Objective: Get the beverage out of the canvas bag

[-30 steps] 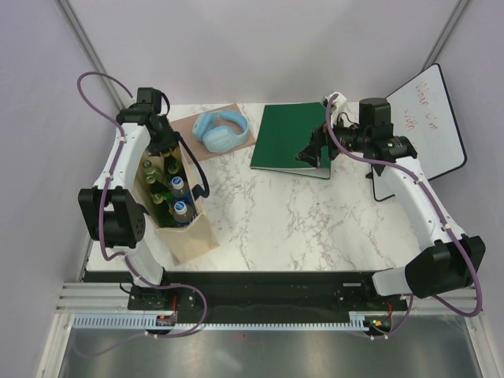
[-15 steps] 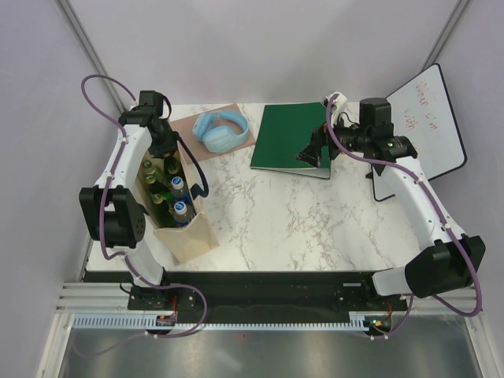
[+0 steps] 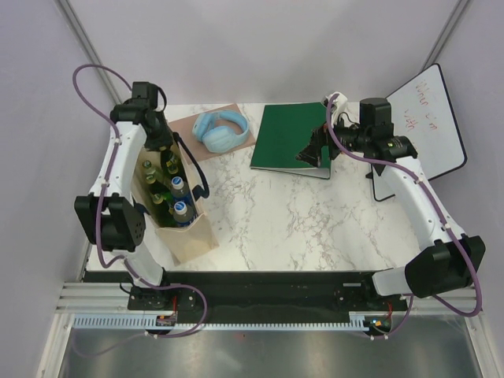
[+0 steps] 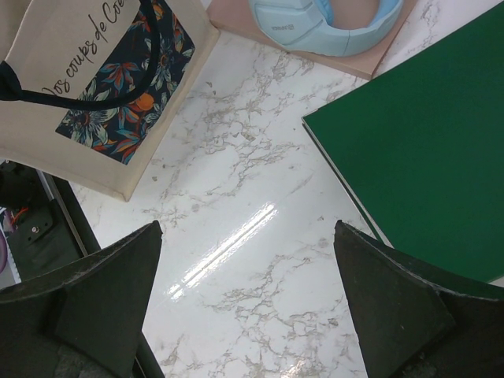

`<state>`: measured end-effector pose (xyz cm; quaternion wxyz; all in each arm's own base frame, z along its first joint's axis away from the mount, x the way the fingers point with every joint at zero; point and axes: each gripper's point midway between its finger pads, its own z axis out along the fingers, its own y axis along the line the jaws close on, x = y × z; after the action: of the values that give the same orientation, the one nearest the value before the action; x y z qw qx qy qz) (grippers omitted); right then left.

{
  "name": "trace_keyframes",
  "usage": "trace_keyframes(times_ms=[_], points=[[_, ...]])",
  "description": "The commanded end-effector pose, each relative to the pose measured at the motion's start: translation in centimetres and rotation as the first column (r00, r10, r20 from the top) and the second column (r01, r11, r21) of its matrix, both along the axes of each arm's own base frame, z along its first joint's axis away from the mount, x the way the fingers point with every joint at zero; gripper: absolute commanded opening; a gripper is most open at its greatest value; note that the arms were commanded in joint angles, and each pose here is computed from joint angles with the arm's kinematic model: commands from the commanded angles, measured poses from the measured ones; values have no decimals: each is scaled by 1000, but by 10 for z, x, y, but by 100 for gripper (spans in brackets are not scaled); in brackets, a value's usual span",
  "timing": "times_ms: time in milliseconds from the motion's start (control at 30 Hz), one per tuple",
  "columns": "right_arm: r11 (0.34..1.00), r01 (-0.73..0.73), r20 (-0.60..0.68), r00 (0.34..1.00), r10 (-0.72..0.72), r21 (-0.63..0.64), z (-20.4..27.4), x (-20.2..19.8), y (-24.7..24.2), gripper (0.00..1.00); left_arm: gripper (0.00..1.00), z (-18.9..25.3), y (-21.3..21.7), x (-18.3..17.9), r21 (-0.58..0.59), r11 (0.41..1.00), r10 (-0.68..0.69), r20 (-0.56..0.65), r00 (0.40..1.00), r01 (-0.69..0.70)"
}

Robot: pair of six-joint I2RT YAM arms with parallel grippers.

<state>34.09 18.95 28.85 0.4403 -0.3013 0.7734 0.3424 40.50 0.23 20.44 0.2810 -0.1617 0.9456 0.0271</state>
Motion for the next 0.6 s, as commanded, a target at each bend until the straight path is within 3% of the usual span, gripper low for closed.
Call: trace_keyframes(times_ms=[0,267,567], points=[[1000,-19,32,999,18,11,6,2,2,98,2,139,16,-6,113,993,-57,341,938,19],[999,-31,8,1000,31,28,5,2,5,98,2,202,11,-35,103,994,-80,480,874,35],[998,-48,-7,999,48,47,8,8,10,98,2,283,-7,-74,46,995,-98,658,747,90]])
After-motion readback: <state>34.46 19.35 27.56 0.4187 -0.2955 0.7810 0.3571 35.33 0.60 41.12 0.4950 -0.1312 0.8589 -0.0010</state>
